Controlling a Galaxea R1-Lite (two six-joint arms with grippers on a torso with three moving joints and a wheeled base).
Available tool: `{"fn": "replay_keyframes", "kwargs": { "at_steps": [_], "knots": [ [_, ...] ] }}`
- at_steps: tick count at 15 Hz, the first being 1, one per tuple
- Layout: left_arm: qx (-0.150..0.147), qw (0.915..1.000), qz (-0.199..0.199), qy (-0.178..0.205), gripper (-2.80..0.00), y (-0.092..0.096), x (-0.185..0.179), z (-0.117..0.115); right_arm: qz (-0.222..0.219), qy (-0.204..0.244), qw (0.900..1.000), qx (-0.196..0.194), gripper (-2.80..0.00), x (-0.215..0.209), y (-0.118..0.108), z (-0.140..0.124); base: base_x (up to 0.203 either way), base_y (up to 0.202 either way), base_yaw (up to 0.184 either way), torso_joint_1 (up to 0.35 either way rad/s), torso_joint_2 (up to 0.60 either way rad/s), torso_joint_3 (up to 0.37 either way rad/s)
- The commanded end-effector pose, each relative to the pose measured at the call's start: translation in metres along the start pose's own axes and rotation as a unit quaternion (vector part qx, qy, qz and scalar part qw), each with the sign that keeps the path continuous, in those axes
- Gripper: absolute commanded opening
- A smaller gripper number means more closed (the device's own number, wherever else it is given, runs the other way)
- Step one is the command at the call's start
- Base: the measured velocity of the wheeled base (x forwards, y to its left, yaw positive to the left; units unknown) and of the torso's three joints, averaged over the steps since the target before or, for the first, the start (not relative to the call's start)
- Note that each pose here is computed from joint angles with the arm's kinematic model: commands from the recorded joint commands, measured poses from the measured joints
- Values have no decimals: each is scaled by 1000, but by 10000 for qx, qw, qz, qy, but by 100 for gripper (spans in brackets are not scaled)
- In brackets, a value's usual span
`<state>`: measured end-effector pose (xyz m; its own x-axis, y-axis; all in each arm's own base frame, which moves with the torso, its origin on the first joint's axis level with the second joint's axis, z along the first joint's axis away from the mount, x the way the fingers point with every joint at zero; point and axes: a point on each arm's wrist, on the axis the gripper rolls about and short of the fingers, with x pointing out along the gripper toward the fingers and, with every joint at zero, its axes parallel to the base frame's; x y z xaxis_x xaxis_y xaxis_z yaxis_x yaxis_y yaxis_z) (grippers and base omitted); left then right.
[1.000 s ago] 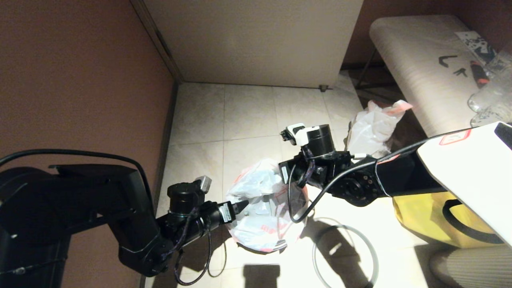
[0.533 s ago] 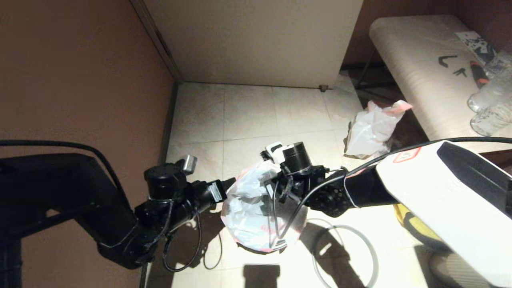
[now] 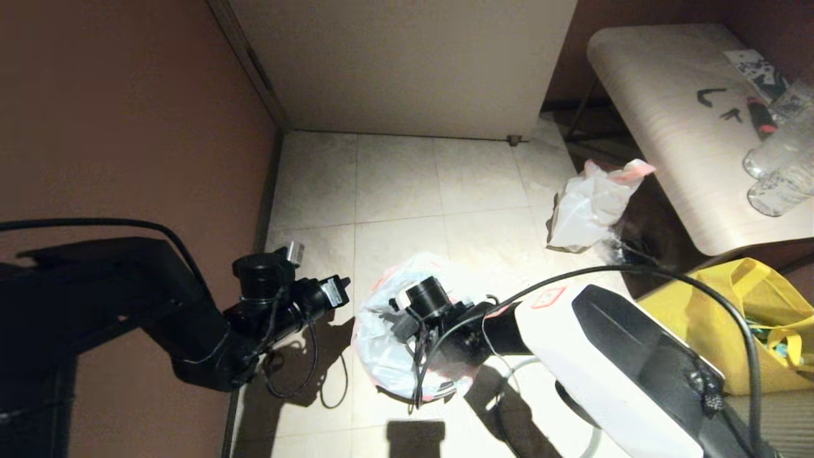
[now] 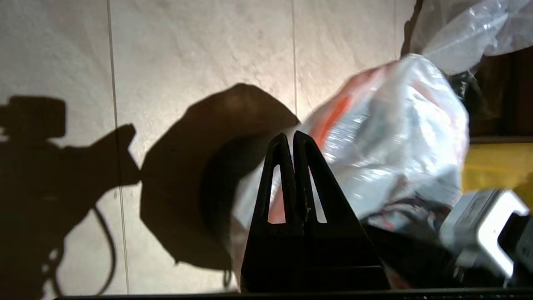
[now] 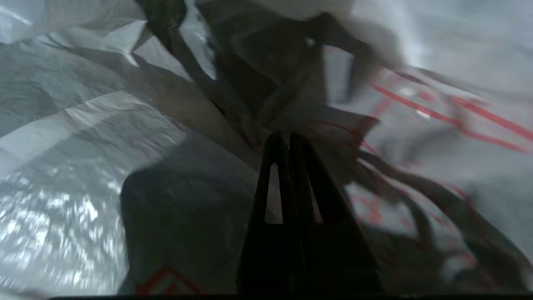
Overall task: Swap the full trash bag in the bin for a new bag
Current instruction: Put the new garbage bag on the trash can
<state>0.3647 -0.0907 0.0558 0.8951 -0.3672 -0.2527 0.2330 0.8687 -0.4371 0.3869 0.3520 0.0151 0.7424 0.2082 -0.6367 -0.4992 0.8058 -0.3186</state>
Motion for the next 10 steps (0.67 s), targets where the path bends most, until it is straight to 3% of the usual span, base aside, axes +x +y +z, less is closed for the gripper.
{"fn": "replay_keyframes", "kwargs": {
  "at_steps": [1,3,8,10],
  "knots": [
    [-1,9997,-114,-196,-280,21,21,-25,333,76,9988,-358,-280,36,13,-29,0,0,0,0,0,0],
    [10,9993,-270,-258,-280,25,22,-27,681,-81,9964,-501,-280,45,4,-32,0,0,0,0,0,0],
    [19,9993,-263,-262,-280,25,22,-28,609,144,9916,-1130,-280,75,-23,-59,0,0,0,0,0,0],
    [19,9994,-252,-256,-280,26,23,-29,620,178,9910,-1176,-280,78,-23,-63,0,0,0,0,0,0]
  ]
}}
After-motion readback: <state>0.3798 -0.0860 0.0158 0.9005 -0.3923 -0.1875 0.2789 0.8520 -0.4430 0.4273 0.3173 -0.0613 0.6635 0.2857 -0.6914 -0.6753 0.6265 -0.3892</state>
